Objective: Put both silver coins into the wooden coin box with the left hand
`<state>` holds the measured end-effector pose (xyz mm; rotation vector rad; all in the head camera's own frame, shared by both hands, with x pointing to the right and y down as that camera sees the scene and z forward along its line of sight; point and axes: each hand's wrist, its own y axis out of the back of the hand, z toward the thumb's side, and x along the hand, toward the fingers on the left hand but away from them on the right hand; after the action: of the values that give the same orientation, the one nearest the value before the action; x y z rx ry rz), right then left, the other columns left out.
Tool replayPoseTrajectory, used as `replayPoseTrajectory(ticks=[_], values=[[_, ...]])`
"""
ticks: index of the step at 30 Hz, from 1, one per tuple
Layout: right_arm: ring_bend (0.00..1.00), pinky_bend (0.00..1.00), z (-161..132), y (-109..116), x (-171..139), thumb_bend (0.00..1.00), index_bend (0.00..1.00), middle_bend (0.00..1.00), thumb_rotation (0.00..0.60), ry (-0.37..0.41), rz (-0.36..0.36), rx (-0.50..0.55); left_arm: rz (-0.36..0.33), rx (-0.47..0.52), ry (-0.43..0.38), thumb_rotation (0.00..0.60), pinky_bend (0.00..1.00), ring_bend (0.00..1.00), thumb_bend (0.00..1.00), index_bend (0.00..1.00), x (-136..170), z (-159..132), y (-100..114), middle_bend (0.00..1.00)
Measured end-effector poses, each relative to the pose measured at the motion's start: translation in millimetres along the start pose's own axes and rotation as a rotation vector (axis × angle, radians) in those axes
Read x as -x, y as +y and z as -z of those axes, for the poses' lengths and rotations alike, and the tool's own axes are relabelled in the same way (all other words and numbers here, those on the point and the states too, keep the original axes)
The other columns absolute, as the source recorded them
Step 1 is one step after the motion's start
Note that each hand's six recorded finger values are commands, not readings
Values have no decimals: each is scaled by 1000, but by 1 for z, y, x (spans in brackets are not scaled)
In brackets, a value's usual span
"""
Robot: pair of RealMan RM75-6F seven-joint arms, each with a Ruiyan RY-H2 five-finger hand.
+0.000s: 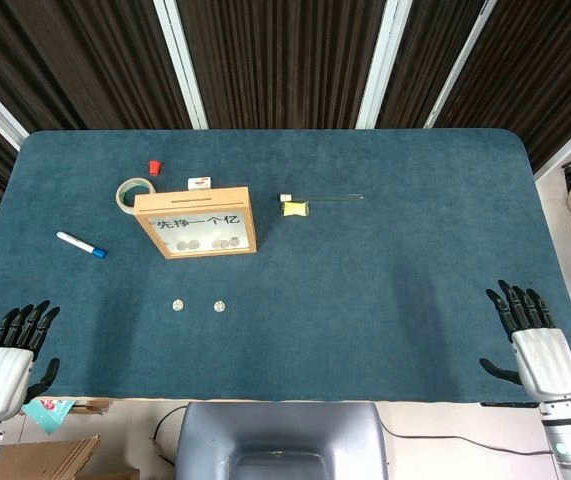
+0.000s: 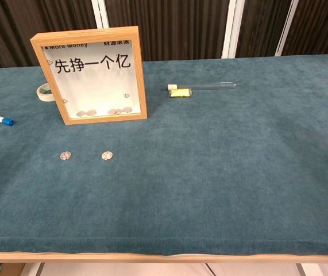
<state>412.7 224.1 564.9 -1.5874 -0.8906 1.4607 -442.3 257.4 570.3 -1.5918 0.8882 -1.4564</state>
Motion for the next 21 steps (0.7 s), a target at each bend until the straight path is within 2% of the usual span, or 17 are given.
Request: replayPoseTrajectory(ticks=[4, 6, 7, 8, 9, 10, 11, 13, 17, 21], values=[[0, 0, 0, 1, -2, 204, 0, 0, 600, 1, -1, 1, 20, 3, -15, 600, 102, 10, 430, 7, 0, -5, -5, 44], [0, 0, 0, 4, -4, 204, 0, 0, 600, 4, 9, 5, 36, 19, -25, 600, 356, 208, 428, 27, -1, -9, -10, 224], [0, 0, 0, 4, -4, 204, 0, 0, 600, 5, 12, 3, 36, 24, -24, 600, 665, 450, 424, 52, -2, -11, -12, 441], [0, 0, 0, 4, -5, 204, 0, 0, 600, 4, 13, 0, 35, 27, -21, 600, 824, 593, 422, 74, -3, -13, -13, 568], [0, 0, 0, 4, -6, 204, 0, 0, 600, 3, 11, -4, 31, 33, -20, 600, 979, 777, 419, 122, -4, -17, -17, 751], [0, 0, 1, 4, -7, 204, 0, 0, 600, 2, 8, -7, 27, 40, -21, 600, 1000, 882, 421, 179, -6, -21, -21, 869], [0, 0, 1, 4, -8, 204, 0, 0, 600, 1, 7, -6, 19, 51, -22, 600, 1000, 952, 423, 240, -9, -26, -24, 946], [0, 0, 2, 6, -9, 204, 0, 0, 600, -2, 13, -2, -4, 92, -23, 600, 1000, 999, 426, 322, -15, -38, -35, 998], [0, 0, 4, 8, -9, 204, 0, 0, 600, -7, 19, 9, -32, 158, -14, 600, 1000, 1000, 429, 370, -32, -58, -62, 1000], [0, 0, 6, 8, -7, 204, 0, 0, 600, -11, 14, 13, -7, 167, 15, 600, 1000, 1000, 429, 370, -54, -70, -89, 1000]])
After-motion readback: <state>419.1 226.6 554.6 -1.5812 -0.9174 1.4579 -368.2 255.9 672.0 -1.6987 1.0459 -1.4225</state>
